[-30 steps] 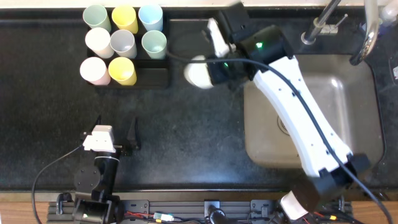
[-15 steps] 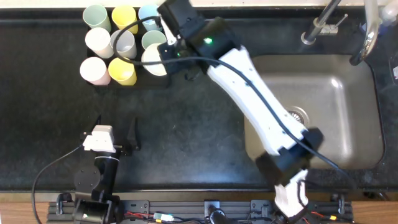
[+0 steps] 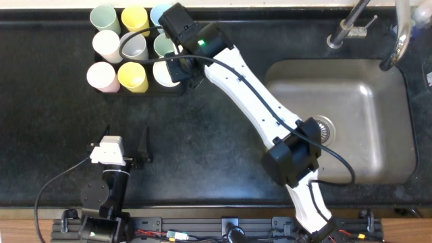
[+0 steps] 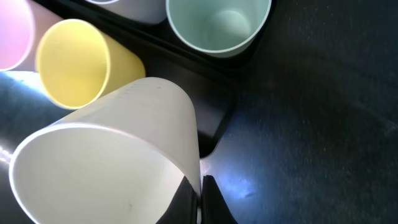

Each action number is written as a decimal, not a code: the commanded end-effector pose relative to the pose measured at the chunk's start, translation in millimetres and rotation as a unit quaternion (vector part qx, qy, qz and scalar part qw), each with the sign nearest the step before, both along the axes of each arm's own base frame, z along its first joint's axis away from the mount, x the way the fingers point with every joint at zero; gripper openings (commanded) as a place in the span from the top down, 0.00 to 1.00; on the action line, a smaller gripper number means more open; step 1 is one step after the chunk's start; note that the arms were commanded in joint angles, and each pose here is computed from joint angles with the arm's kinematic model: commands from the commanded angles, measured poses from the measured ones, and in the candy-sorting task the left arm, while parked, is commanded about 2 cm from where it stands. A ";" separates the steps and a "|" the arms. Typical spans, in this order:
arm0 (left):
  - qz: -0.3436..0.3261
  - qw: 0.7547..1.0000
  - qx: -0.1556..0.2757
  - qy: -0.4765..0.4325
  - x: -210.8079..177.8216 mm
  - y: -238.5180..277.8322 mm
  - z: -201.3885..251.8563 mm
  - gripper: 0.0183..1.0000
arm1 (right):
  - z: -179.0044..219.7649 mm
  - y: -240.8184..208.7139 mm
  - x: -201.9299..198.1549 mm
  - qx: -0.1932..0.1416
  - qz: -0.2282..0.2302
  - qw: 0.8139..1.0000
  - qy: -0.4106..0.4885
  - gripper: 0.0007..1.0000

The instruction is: Store Cups

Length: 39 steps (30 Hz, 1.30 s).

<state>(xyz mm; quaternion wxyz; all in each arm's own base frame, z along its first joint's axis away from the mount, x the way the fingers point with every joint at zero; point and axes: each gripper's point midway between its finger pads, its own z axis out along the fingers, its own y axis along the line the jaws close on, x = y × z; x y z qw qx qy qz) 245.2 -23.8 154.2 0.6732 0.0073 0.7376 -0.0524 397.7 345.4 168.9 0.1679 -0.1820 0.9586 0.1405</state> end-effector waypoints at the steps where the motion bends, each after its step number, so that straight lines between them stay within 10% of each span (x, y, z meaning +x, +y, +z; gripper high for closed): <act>1: -0.002 1.000 0.008 -0.004 -0.4 0.0 1.1 0.00 | -3.5 5.8 7.0 0.002 -0.012 1.000 -0.009 0.96; 39: -0.002 1.000 0.008 -0.003 -0.4 0.0 1.0 0.00 | -55.9 8.8 15.8 -0.020 -0.033 0.999 0.025 0.83</act>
